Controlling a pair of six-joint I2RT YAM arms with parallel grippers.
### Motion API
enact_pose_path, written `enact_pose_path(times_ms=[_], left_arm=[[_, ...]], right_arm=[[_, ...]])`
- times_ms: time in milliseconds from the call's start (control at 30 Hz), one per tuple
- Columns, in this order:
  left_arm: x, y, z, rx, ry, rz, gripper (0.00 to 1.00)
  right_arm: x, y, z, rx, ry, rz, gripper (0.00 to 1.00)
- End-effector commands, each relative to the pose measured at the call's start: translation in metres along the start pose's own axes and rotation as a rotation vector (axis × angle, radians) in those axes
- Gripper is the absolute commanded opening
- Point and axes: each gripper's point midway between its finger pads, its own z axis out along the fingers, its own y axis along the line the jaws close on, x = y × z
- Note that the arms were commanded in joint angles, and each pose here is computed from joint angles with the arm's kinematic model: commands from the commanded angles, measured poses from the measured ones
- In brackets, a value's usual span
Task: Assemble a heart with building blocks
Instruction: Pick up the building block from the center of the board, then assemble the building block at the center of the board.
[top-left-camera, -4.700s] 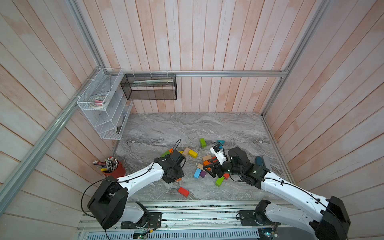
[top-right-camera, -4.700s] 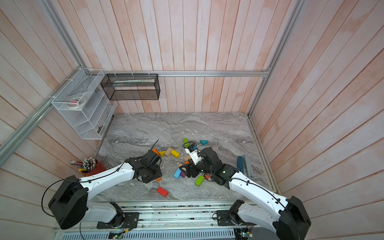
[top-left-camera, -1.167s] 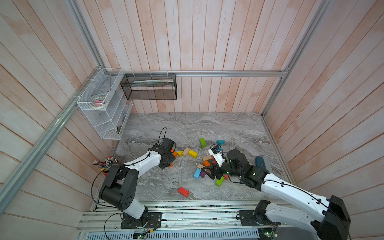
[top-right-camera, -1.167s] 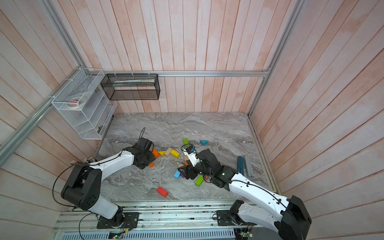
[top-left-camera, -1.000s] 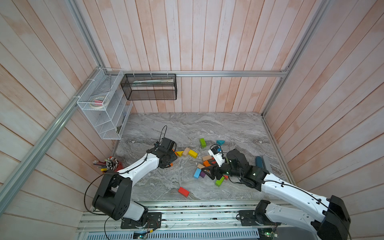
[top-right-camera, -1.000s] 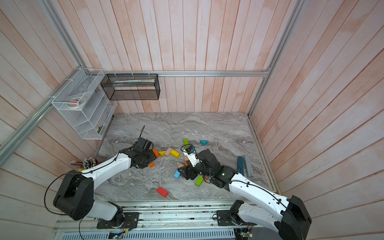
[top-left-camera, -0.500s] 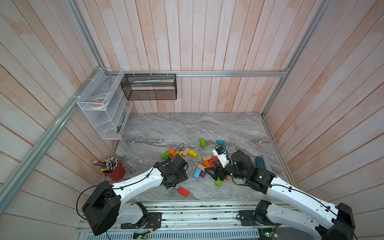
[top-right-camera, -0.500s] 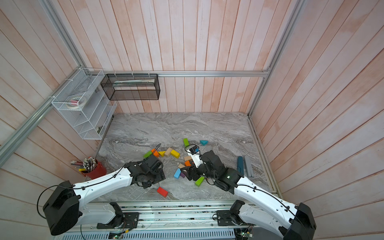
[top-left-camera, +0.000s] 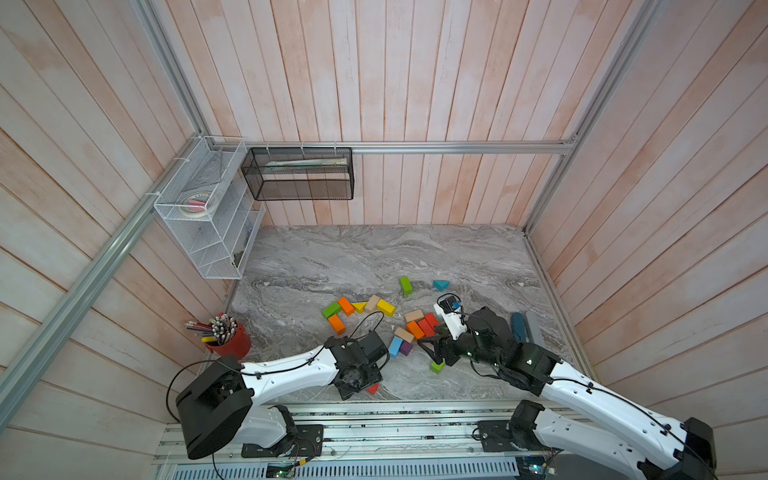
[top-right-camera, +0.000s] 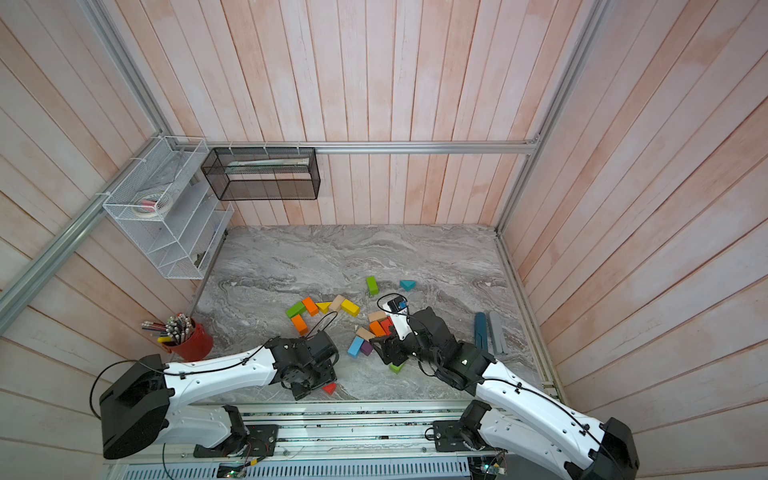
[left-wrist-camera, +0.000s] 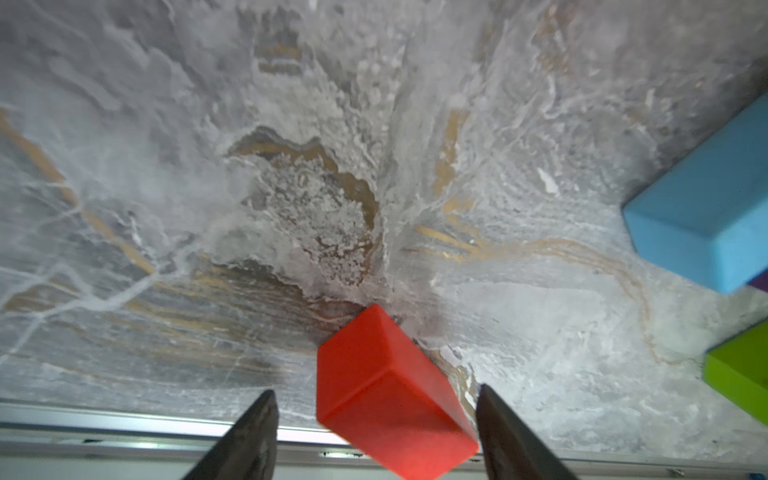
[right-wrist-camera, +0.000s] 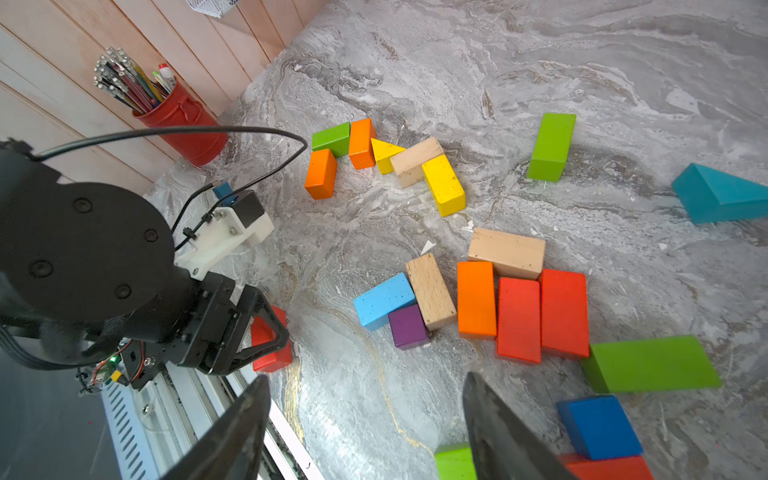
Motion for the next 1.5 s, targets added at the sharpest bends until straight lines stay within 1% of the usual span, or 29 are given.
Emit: enact_pose_path(times_ms=[0, 167, 233, 267, 333, 400, 467, 500, 533, 633, 700, 800, 933, 1067, 1133, 1200, 1267, 1367, 1467], left_arm=[[-0.001, -0.014, -0.003, 0.031, 0.006, -0.014, 0.66], [-0.004, -0.017, -0.007, 0.046, -0.012, -0.014, 0.49], [-0.005, -0.018, -0.007, 0.056, -0.019, -0.014, 0.4], [-0.007, -0.019, -0.008, 0.061, -0.026, -0.013, 0.37], [-0.012, -0.021, -0.008, 0.068, -0.04, 0.003, 0.29], [-0.025, -0.02, -0.009, 0.071, -0.053, 0.01, 0.23], [-0.037, -0.025, -0.013, 0.081, -0.074, 0.065, 0.2], [-0.044, -0.028, -0.015, 0.084, -0.086, 0.107, 0.18], [-0.05, -0.034, -0.017, 0.099, -0.093, 0.174, 0.15], [-0.064, -0.051, -0.024, 0.099, -0.126, 0.413, 0.14], [-0.067, -0.063, -0.027, 0.111, -0.127, 0.576, 0.14], [-0.075, -0.072, -0.029, 0.085, -0.13, 0.754, 0.14], [-0.087, -0.082, -0.03, 0.03, -0.165, 0.932, 0.14], [-0.104, -0.091, -0.029, -0.01, -0.195, 1.03, 0.14], [-0.113, -0.095, -0.026, -0.008, -0.205, 1.046, 0.13], [-0.125, -0.096, -0.023, 0.0, -0.215, 1.036, 0.13], [-0.132, -0.1, -0.02, 0.022, -0.212, 1.072, 0.14], [-0.14, -0.1, -0.014, 0.005, -0.215, 1.114, 0.14], [-0.144, -0.101, -0.01, 0.004, -0.205, 1.151, 0.14]], right_arm=[[0.003, -0.004, -0.001, 0.021, 0.002, 0.002, 0.73], [0.005, -0.005, 0.001, 0.024, 0.005, 0.003, 0.73], [0.005, -0.006, 0.002, 0.028, 0.006, 0.006, 0.73], [0.006, -0.006, 0.002, 0.03, 0.008, 0.006, 0.73], [0.006, -0.007, 0.003, 0.034, 0.01, 0.006, 0.73], [0.007, -0.008, 0.004, 0.037, 0.014, 0.007, 0.73], [0.006, -0.008, 0.004, 0.039, 0.014, 0.007, 0.73], [0.007, -0.008, 0.004, 0.041, 0.015, 0.009, 0.73], [0.006, -0.008, 0.004, 0.04, 0.014, 0.009, 0.73], [0.006, -0.009, 0.004, 0.043, 0.013, 0.007, 0.73], [0.006, -0.009, 0.004, 0.044, 0.01, 0.009, 0.73], [0.007, -0.009, 0.005, 0.04, 0.009, 0.011, 0.73], [0.005, -0.009, 0.005, 0.041, 0.005, 0.01, 0.73], [0.006, -0.01, 0.004, 0.043, 0.006, 0.011, 0.73], [0.006, -0.01, 0.003, 0.044, 0.005, 0.011, 0.73], [0.006, -0.01, 0.002, 0.049, 0.005, 0.011, 0.73], [0.006, -0.011, 0.001, 0.051, 0.005, 0.013, 0.73], [0.007, -0.01, -0.001, 0.046, 0.008, 0.014, 0.73], [0.006, -0.002, -0.003, 0.001, 0.001, 0.007, 0.73]])
